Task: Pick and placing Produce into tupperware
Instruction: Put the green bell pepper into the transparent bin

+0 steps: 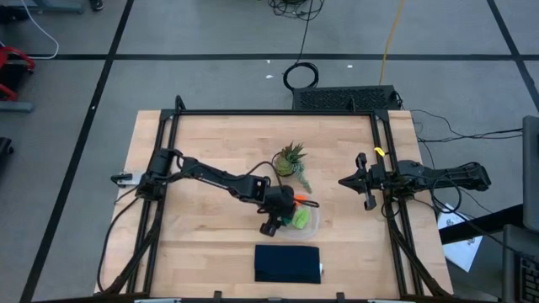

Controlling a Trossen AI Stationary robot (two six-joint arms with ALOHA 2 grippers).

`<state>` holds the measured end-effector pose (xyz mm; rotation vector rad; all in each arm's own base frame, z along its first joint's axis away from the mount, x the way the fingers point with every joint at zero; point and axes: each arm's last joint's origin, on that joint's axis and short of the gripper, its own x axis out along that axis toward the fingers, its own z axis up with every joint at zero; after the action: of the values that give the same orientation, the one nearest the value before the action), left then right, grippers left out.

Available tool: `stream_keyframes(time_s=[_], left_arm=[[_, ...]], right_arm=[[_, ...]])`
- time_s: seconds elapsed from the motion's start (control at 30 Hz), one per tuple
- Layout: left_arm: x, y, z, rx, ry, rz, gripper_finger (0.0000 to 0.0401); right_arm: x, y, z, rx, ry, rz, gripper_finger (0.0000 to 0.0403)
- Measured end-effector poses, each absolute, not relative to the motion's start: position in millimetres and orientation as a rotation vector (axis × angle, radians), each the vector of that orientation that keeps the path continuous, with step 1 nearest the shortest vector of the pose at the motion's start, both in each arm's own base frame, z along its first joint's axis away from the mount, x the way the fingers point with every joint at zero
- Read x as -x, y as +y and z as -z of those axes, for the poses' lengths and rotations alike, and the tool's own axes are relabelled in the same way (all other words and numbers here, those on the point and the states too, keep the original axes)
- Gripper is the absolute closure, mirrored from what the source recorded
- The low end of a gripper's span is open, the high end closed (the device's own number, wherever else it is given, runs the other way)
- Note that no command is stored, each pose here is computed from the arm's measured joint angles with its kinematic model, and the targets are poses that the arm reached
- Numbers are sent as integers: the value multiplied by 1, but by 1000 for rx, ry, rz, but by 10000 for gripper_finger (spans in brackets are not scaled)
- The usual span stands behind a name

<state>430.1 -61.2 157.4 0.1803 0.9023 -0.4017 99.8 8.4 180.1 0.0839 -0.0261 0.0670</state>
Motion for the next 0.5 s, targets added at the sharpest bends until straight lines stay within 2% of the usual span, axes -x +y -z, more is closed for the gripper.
stream_keyframes(time_s=[0.5], left_arm=[[-430,-61,-157,-168,904,395,171]], right_arm=[[-100,8,-180,-84,-26,-67,403]])
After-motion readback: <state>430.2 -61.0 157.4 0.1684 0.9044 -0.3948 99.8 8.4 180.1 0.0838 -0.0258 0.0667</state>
